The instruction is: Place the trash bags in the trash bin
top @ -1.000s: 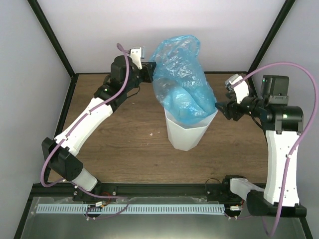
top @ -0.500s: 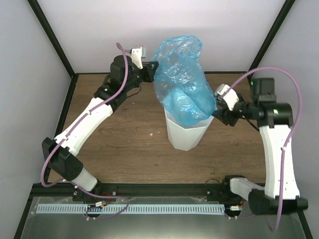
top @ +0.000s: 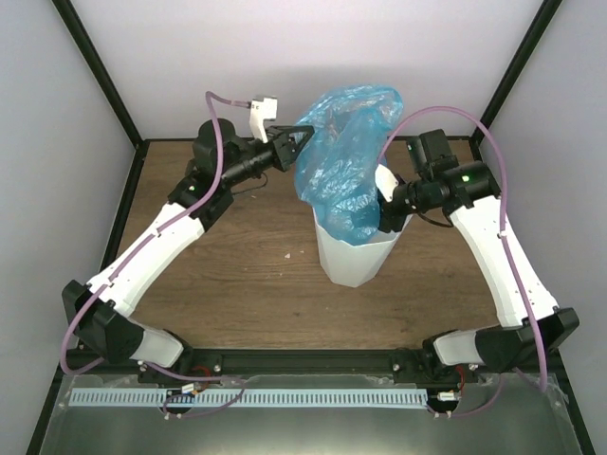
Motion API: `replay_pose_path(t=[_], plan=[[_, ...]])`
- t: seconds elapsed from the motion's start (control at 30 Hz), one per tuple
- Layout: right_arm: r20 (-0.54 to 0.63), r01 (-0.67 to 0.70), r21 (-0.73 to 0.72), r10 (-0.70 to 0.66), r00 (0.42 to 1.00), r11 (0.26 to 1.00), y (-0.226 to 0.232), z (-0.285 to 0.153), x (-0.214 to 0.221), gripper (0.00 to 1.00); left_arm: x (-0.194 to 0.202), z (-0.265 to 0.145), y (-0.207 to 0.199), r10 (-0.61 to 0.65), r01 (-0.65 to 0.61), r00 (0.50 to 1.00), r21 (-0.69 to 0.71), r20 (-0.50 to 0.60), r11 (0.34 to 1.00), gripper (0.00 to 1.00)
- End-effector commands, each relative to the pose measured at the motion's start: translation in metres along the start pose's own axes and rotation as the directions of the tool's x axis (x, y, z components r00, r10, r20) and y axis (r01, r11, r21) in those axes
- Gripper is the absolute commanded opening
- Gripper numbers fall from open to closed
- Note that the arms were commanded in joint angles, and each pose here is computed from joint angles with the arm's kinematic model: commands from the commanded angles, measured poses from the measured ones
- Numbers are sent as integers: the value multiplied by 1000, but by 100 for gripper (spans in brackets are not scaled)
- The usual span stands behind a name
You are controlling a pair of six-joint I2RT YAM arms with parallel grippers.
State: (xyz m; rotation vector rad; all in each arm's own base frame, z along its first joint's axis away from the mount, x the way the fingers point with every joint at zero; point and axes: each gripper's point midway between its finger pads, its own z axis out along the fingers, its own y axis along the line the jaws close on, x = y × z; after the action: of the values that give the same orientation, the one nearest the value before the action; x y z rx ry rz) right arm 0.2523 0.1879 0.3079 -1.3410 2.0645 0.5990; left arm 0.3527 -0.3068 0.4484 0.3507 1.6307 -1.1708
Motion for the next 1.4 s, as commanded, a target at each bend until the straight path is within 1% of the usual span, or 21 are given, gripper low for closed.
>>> replay_pose_path(t=[0.0, 0.13, 0.23, 0.33, 0.47, 0.5, 0.53, 0.6, 0.67, 0.73, 0.77, 0.83, 0.93, 0.97, 1.03, 1.1, 1.17, 1.23, 1.3, 1.37], plan=[[42, -34, 93, 30, 999, 995, 2, -24, -3, 48, 9, -1, -10, -5, 6, 1000, 66, -6, 998, 4], [33, -35, 135, 31, 999, 990, 11, -39, 12, 56, 15, 2, -10, -11, 12, 1000, 77, -9, 997, 4], [19, -57, 208, 54, 998, 976, 7, -49, 27, 61, 20, 7, -13, -15, 17, 1000, 95, -19, 995, 4], [6, -59, 295, 60, 998, 954, 1, -63, 37, 63, 27, 14, -20, -18, 22, 999, 124, -36, 992, 4], [19, -89, 410, 89, 996, 908, -17, -86, 40, 63, 39, 27, -44, -3, 15, 998, 195, -63, 981, 4], [34, -108, 448, 103, 994, 888, -25, -94, 38, 63, 43, 31, -52, 3, 13, 997, 215, -72, 977, 4], [62, -143, 507, 130, 990, 850, -38, -106, 36, 63, 45, 35, -60, 11, 7, 997, 234, -75, 972, 4], [128, -206, 639, 162, 978, 741, -68, -139, 34, 64, 53, 43, -75, 19, 5, 996, 268, -88, 963, 4], [186, -249, 721, 166, 969, 646, -91, -172, 33, 64, 59, 52, -81, 17, 12, 995, 282, -100, 959, 4], [235, -286, 750, 163, 958, 597, -104, -193, 32, 65, 65, 62, -82, 9, 23, 994, 288, -111, 957, 4], [258, -305, 750, 165, 952, 587, -108, -199, 32, 65, 68, 66, -82, 9, 26, 993, 290, -117, 957, 4], [290, -337, 729, 177, 940, 595, -112, -202, 31, 65, 72, 74, -76, 17, 18, 992, 279, -124, 960, 4], [318, -364, 684, 191, 929, 633, -109, -195, 29, 65, 69, 86, -50, 50, -26, 990, 181, -130, 983, 4], [320, -354, 663, 178, 931, 660, -104, -192, 25, 65, 66, 88, -39, 54, -35, 990, 148, -132, 988, 4], [323, -306, 614, 122, 938, 728, -85, -187, 14, 65, 57, 88, -12, 46, -37, 991, 73, -125, 997, 4], [316, -220, 572, 35, 948, 790, -59, -181, 6, 64, 44, 85, 13, 48, -47, 993, 6, -107, 999, 4], [290, -122, 551, -52, 956, 826, -33, -175, 5, 64, 32, 79, 30, 59, -63, 995, -45, -85, 997, 4], [268, -94, 548, -68, 961, 831, -24, -169, 12, 64, 23, 75, 39, 67, -72, 995, -72, -69, 995, 4], [234, -87, 554, -54, 971, 828, -24, -162, 25, 64, 18, 72, 41, 71, -76, 995, -84, -63, 994, 4], [198, -86, 571, -35, 980, 816, -27, -157, 37, 66, 17, 70, 45, 73, -80, 995, -103, -63, 991, 4]])
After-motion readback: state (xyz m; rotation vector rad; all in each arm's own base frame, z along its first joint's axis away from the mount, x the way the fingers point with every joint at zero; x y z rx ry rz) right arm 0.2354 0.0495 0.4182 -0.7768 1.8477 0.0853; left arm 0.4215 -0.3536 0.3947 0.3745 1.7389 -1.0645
